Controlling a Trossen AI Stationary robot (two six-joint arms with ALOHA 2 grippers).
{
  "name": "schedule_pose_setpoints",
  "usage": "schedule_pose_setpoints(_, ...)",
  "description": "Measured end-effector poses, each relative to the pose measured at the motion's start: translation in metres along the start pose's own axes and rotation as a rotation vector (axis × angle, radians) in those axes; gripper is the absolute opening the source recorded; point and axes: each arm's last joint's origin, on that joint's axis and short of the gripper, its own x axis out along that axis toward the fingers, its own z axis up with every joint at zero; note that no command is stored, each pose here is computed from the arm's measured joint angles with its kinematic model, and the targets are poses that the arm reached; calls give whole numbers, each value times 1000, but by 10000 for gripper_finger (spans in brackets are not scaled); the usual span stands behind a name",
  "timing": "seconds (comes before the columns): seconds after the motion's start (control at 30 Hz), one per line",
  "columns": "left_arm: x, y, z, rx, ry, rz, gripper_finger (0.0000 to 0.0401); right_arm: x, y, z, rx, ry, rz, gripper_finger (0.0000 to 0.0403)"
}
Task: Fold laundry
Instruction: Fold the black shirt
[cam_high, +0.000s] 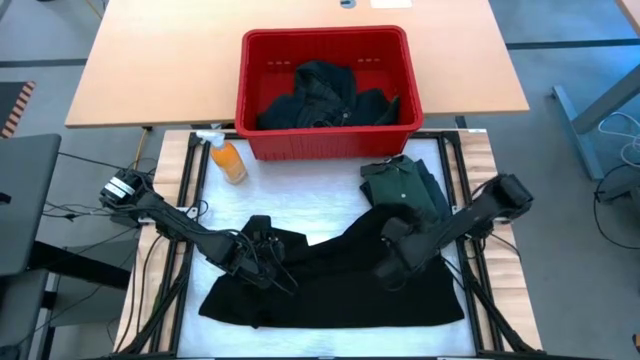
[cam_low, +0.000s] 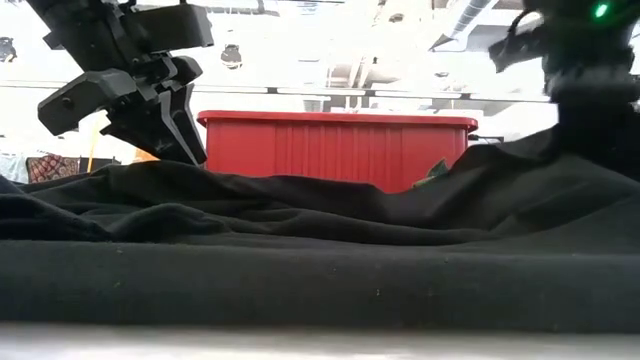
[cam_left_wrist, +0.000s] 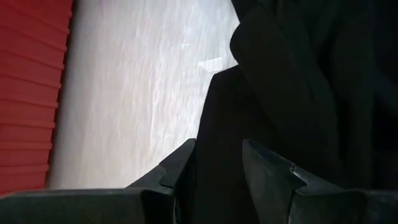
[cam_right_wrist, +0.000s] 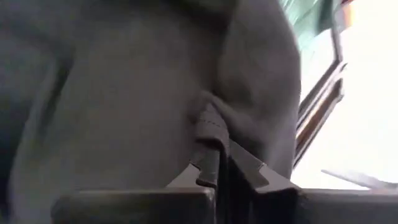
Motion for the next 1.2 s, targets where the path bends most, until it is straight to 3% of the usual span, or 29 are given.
schedule_pose_setpoints(0.27, 2, 2, 0, -5, 6, 4, 118, -28, -50, -17, 54, 79, 270, 21)
schedule_pose_setpoints(0.53, 4, 5, -5, 44, 78, -50, 118, -37, -78, -25, 63, 31, 377, 21)
schedule_pose_setpoints(0.73, 7, 15, -10, 37, 85, -41, 118, -39, -93, -26, 84, -10, 405, 21)
schedule_pose_setpoints(0.97, -3, 35, -21, -119, -30, -68, 118, -13, -111, -22, 346, 31, 338, 23)
schedule_pose_setpoints(1.2, -19, 47, -24, -207, -98, -133, 119, 11, -119, -17, 336, 91, 274, 55)
